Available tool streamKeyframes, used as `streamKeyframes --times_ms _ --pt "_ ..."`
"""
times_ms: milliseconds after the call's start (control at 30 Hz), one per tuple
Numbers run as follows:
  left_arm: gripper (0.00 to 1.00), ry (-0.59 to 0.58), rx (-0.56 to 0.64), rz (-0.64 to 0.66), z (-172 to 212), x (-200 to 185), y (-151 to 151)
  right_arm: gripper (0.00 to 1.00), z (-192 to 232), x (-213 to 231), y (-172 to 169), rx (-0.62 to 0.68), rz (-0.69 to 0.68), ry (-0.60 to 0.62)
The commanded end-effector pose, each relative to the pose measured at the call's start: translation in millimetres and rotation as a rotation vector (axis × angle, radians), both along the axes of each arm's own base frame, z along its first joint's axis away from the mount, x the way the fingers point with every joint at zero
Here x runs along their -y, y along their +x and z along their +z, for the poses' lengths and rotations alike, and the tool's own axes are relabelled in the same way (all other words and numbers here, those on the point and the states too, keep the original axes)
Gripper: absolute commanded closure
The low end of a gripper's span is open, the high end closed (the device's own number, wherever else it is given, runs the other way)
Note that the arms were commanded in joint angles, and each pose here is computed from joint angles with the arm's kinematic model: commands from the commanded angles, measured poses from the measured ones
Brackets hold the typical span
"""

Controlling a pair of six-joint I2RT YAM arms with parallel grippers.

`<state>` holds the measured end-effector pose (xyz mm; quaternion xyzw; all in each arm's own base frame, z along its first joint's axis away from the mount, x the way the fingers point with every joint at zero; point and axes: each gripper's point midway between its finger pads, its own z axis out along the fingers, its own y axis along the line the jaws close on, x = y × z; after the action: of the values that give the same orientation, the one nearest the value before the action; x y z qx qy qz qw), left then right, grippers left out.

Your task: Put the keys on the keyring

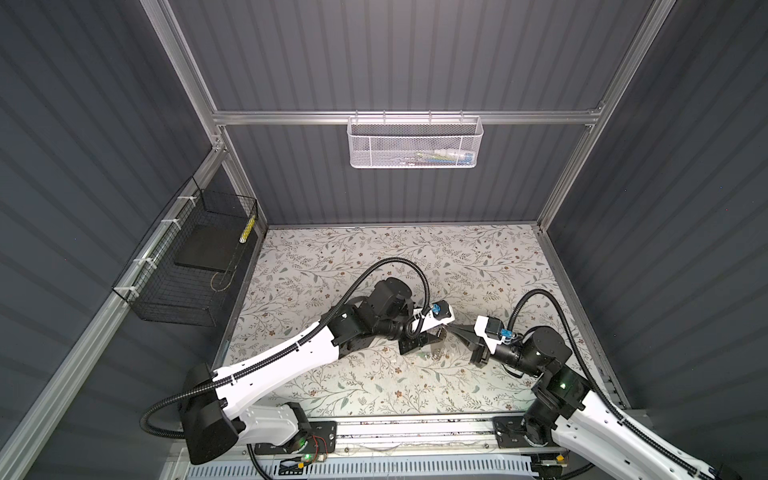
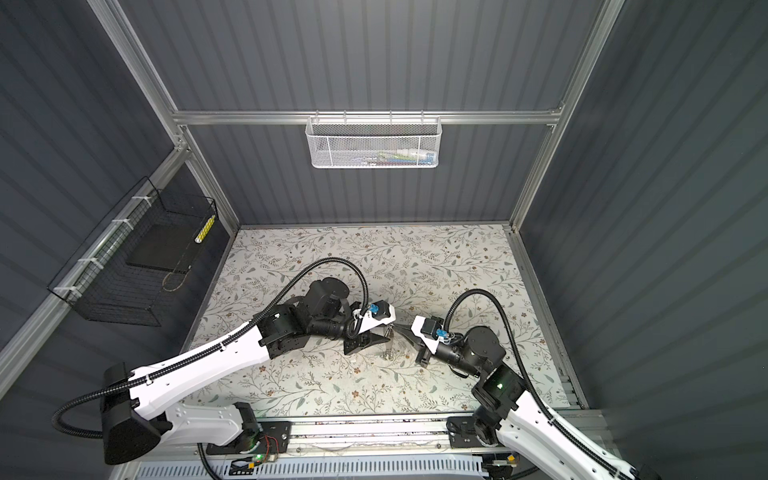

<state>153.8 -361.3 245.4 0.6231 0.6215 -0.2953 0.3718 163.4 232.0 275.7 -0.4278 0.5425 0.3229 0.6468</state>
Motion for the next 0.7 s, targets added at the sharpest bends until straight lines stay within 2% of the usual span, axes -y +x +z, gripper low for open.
streamKeyframes --times_ms 0,100,267,433,667 --pt "0.66 -0.068 -0.024 -0.029 10.3 5.5 -7.2 1.00 14.4 2.6 -3.9 0.045 0.005 0.050" --pt "0.69 -0.070 -0.039 -0.042 8.4 7.9 -9.0 1.00 15.5 4.3 -3.8 0.049 -0.003 0.057" --pt "0.81 -0.091 -0.035 -0.052 9.5 10.7 -9.8 1.00 14.5 5.3 -3.7 0.049 -0.008 0.060" --pt "0.98 -0.099 -0.015 -0.062 13.1 10.7 -9.8 1.00 13.9 5.5 -3.6 0.052 -0.009 0.061" --pt "1.00 -0.048 0.025 -0.074 16.8 4.8 -9.0 1.00 8.1 4.4 -6.0 0.049 0.006 0.038"
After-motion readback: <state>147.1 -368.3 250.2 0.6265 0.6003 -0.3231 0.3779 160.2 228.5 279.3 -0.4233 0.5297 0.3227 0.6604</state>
